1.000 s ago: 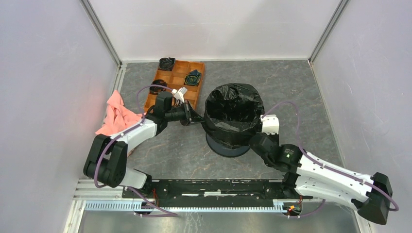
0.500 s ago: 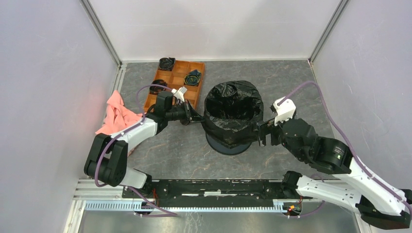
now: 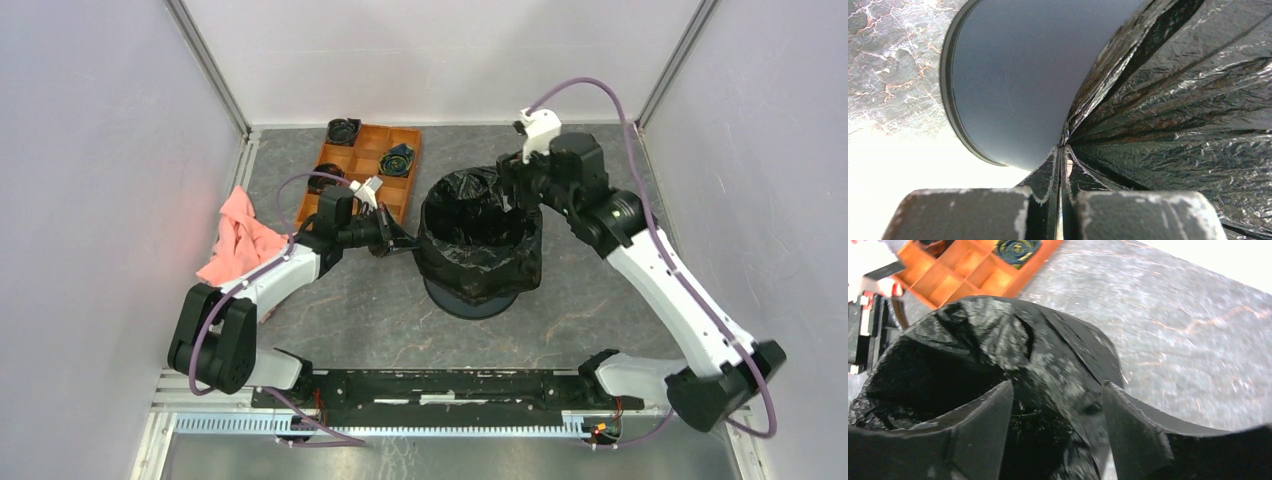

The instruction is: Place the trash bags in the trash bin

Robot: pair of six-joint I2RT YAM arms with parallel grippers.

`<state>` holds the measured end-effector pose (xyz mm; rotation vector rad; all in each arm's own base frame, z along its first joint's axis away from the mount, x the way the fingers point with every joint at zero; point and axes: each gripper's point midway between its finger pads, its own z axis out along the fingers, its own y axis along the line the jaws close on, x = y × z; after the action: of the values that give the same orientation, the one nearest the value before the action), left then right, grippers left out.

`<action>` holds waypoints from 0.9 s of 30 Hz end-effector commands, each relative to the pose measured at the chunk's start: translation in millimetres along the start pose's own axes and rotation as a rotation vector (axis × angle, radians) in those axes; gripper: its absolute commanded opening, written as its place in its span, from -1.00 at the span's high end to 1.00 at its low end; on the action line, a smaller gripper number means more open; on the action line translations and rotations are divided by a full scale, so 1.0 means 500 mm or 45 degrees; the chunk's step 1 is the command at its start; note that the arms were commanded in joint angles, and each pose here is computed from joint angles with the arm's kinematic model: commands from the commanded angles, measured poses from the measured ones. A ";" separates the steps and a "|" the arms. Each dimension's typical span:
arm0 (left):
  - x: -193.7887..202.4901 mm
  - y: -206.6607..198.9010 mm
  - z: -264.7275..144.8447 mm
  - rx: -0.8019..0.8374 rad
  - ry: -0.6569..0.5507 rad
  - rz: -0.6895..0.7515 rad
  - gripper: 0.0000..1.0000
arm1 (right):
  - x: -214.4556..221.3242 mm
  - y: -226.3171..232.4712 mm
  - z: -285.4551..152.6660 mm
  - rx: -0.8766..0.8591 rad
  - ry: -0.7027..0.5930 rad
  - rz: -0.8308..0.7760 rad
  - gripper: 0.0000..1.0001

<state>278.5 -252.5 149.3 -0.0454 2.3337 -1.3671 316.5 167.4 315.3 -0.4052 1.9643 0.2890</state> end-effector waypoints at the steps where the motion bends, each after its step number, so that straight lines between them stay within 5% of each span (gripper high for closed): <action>1: -0.024 -0.031 -0.012 0.026 -0.058 0.129 0.96 | -0.015 0.066 0.029 -0.226 0.012 -0.145 -0.34; 6: -0.016 -0.020 -0.008 0.025 -0.062 0.124 0.96 | 0.032 0.082 0.058 -0.273 -0.004 -0.200 0.31; 8: -0.012 -0.016 -0.005 0.023 -0.054 0.129 0.96 | 0.034 0.092 0.079 -0.298 0.007 -0.185 0.42; 11: -0.002 -0.003 -0.001 0.006 -0.032 0.123 0.96 | 0.036 0.063 0.129 -0.168 0.045 -0.170 0.40; 13: 0.008 0.009 -0.001 -0.008 -0.034 0.106 0.96 | 0.039 -0.069 0.156 0.337 0.096 -0.194 0.36; 14: 0.008 0.007 -0.002 -0.004 -0.040 0.107 0.96 | 0.038 -0.078 0.159 0.377 0.091 -0.196 0.35; 19: 0.001 -0.002 -0.004 -0.005 -0.047 0.139 0.96 | 0.018 -0.009 0.143 0.252 0.057 -0.267 0.19; 27: -0.014 -0.008 -0.003 -0.022 -0.042 0.179 0.96 | 0.029 0.111 0.034 -0.068 0.075 -0.294 -0.33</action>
<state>272.6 -248.4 136.1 -0.0020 2.3504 -1.2927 326.3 222.3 256.1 -0.6765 2.0086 0.0599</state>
